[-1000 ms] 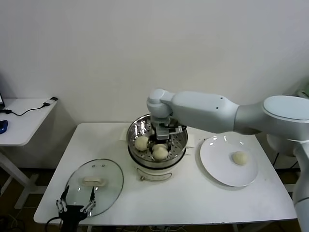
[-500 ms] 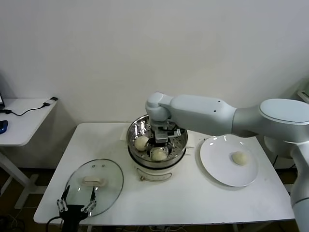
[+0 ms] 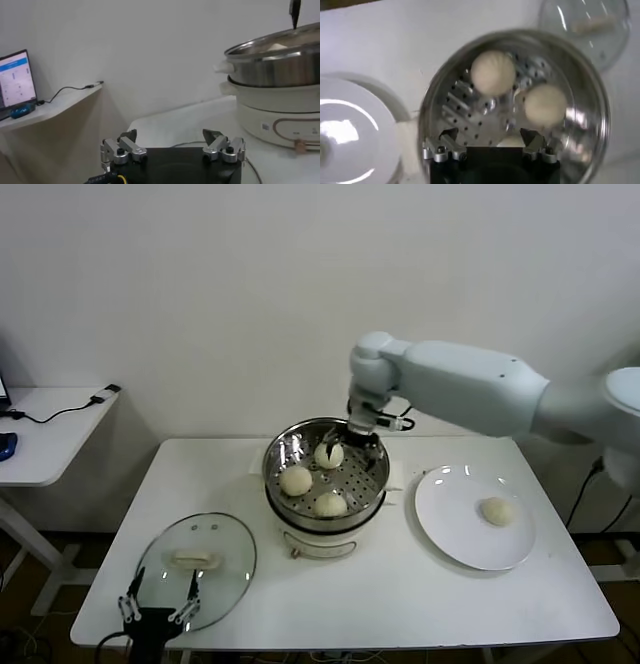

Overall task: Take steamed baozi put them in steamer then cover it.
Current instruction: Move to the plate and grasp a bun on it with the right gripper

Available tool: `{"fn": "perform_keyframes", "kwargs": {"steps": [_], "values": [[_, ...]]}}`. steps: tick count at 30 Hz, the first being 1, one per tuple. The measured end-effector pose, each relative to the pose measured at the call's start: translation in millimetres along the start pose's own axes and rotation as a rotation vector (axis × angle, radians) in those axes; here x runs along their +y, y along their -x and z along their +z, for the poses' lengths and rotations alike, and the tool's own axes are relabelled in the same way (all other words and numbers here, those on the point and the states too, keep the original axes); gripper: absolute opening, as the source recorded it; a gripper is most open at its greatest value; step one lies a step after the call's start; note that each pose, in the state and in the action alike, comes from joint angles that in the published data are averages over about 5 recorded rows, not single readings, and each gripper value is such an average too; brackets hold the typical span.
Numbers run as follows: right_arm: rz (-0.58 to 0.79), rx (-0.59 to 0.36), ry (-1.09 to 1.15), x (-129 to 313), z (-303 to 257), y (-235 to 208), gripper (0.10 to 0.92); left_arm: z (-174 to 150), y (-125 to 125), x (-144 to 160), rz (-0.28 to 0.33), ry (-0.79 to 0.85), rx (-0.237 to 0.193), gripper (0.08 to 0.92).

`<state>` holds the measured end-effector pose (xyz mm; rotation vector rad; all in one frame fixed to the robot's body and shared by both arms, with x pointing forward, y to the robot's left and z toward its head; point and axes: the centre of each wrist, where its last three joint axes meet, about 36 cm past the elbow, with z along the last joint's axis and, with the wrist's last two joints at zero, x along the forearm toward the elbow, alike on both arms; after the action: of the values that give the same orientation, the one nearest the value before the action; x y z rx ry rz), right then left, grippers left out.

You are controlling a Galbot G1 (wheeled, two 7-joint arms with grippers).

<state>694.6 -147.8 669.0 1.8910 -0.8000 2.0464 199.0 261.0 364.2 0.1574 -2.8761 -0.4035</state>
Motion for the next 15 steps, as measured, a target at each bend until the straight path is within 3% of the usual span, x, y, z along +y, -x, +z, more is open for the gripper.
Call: {"fn": "perform_keyframes", "kwargs": {"steps": [8, 15], "values": [[0.096, 0.026, 0.506, 92, 66, -25, 0.823, 2, -2, 0, 0.003, -0.011, -0.001, 0.823], [0.064, 0.063, 0.768, 183, 104, -7, 0.823, -5, -7, 0, 0.003, -0.019, -0.010, 0.823]]}}
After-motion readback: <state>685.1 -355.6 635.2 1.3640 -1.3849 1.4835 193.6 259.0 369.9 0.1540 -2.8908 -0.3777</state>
